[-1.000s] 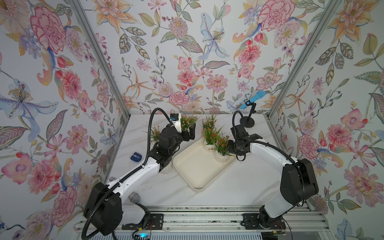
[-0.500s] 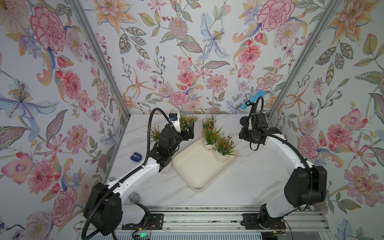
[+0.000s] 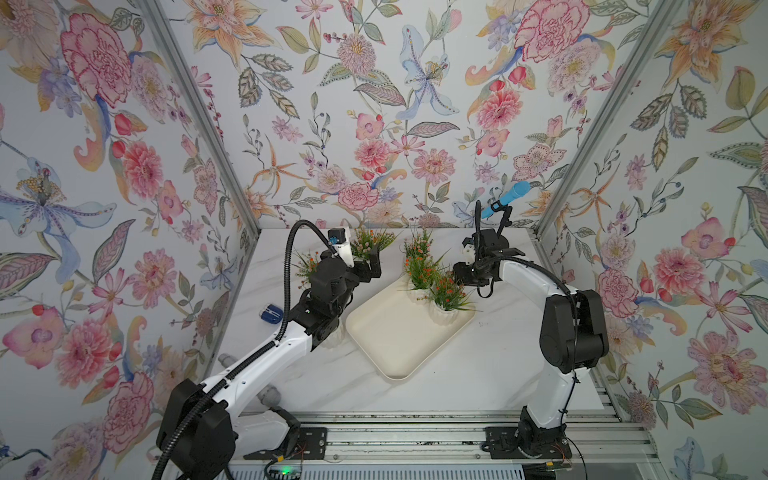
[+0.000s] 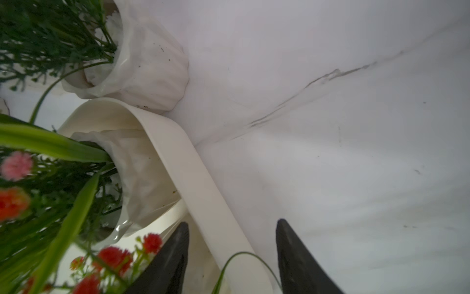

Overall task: Put the potted gypsophila into the storage box
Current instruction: Adjust the storage box at the center of the board.

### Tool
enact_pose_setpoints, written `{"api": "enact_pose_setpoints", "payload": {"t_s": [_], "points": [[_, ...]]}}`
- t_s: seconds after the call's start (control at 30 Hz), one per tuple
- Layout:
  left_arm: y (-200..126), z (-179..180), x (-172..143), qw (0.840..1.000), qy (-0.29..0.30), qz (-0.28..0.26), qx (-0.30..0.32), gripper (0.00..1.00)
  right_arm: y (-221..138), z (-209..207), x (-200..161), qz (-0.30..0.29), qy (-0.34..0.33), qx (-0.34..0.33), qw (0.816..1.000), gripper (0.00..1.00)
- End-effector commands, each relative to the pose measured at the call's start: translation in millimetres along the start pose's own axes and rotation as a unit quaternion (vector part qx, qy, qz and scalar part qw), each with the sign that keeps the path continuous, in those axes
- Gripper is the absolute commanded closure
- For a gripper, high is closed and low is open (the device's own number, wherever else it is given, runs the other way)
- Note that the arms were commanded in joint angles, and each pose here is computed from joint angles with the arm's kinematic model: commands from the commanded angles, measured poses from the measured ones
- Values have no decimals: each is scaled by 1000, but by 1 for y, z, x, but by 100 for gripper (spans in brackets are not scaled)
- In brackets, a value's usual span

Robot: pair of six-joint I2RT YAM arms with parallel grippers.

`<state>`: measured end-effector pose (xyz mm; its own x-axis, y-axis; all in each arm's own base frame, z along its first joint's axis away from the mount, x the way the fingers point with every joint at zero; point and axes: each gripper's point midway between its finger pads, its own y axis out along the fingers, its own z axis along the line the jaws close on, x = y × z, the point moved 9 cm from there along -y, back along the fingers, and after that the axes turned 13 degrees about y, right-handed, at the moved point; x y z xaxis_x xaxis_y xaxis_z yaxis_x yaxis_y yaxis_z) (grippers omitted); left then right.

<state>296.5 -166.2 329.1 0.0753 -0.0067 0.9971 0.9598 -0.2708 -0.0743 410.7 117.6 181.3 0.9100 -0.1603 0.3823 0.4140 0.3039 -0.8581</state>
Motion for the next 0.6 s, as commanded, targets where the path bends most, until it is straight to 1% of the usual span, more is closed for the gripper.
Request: {"api": "enact_pose_setpoints", "payload": {"t_s": [0.0, 0.13, 0.3, 0.47, 0.57], "points": [[-6, 0, -3, 1000, -3, 4, 11, 0, 7, 15, 2, 5, -52, 17, 998, 45], [-5, -2, -4, 1000, -3, 7, 13, 0, 21, 19, -2, 25, -71, -1, 997, 47], [-4, -3, -6, 1000, -4, 8, 14, 0, 35, 16, -4, 37, -68, -32, 996, 52], [-3, -4, -7, 1000, -6, 10, 16, 0, 33, 5, -5, 38, -50, -47, 997, 62], [-2, -4, -9, 1000, -5, 13, 17, 0, 28, -4, -10, 37, -44, -67, 996, 72]]}}
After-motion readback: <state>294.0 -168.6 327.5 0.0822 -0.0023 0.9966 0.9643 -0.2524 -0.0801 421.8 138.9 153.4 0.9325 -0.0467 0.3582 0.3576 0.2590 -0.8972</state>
